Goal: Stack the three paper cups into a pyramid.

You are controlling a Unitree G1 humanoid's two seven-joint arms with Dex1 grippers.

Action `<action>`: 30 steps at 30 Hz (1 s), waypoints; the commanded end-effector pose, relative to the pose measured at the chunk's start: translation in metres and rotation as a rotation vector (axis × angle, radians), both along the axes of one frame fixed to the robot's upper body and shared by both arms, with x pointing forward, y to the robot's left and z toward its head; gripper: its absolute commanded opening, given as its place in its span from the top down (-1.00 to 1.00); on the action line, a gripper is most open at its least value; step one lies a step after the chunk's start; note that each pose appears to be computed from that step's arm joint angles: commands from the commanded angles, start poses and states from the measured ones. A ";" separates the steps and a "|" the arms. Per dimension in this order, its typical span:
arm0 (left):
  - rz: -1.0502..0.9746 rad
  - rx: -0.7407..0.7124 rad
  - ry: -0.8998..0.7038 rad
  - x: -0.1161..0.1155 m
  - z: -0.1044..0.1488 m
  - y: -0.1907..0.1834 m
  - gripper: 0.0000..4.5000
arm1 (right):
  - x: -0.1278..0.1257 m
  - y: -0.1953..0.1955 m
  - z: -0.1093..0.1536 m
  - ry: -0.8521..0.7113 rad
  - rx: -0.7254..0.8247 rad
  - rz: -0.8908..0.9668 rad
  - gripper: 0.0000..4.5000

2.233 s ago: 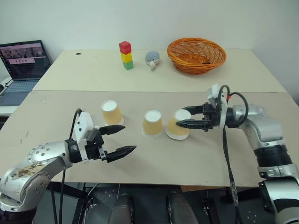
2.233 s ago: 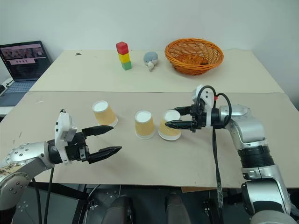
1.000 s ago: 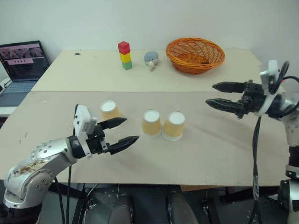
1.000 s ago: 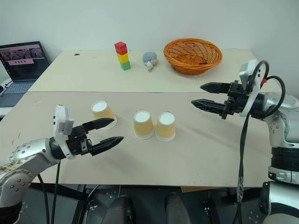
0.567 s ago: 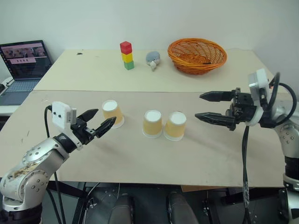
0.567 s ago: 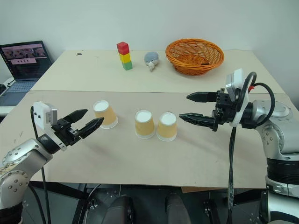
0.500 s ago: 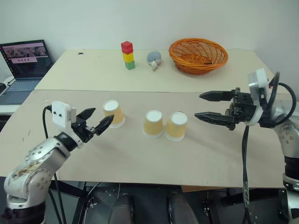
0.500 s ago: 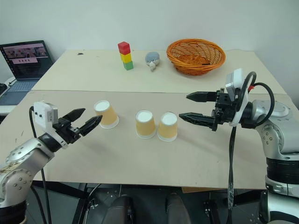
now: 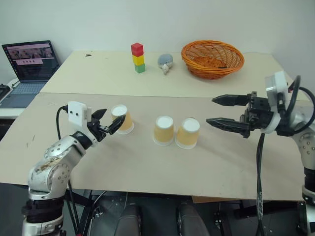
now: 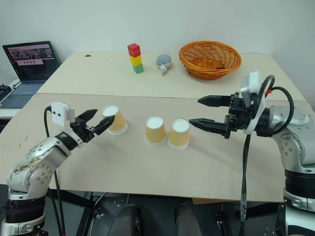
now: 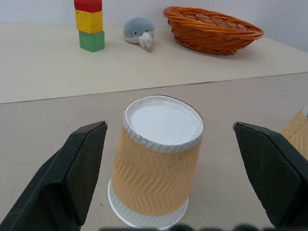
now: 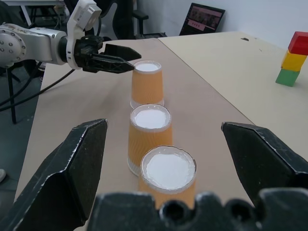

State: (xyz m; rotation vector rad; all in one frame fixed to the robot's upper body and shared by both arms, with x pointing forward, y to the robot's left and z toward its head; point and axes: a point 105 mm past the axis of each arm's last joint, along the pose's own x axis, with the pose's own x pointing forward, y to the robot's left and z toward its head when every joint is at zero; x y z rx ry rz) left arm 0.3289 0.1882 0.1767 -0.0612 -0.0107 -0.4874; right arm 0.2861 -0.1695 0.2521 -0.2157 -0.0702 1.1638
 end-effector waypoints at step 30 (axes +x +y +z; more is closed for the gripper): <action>-0.063 0.078 -0.221 0.025 0.050 -0.028 -0.76 | -0.007 -0.010 0.012 -0.070 0.032 -0.061 -1.00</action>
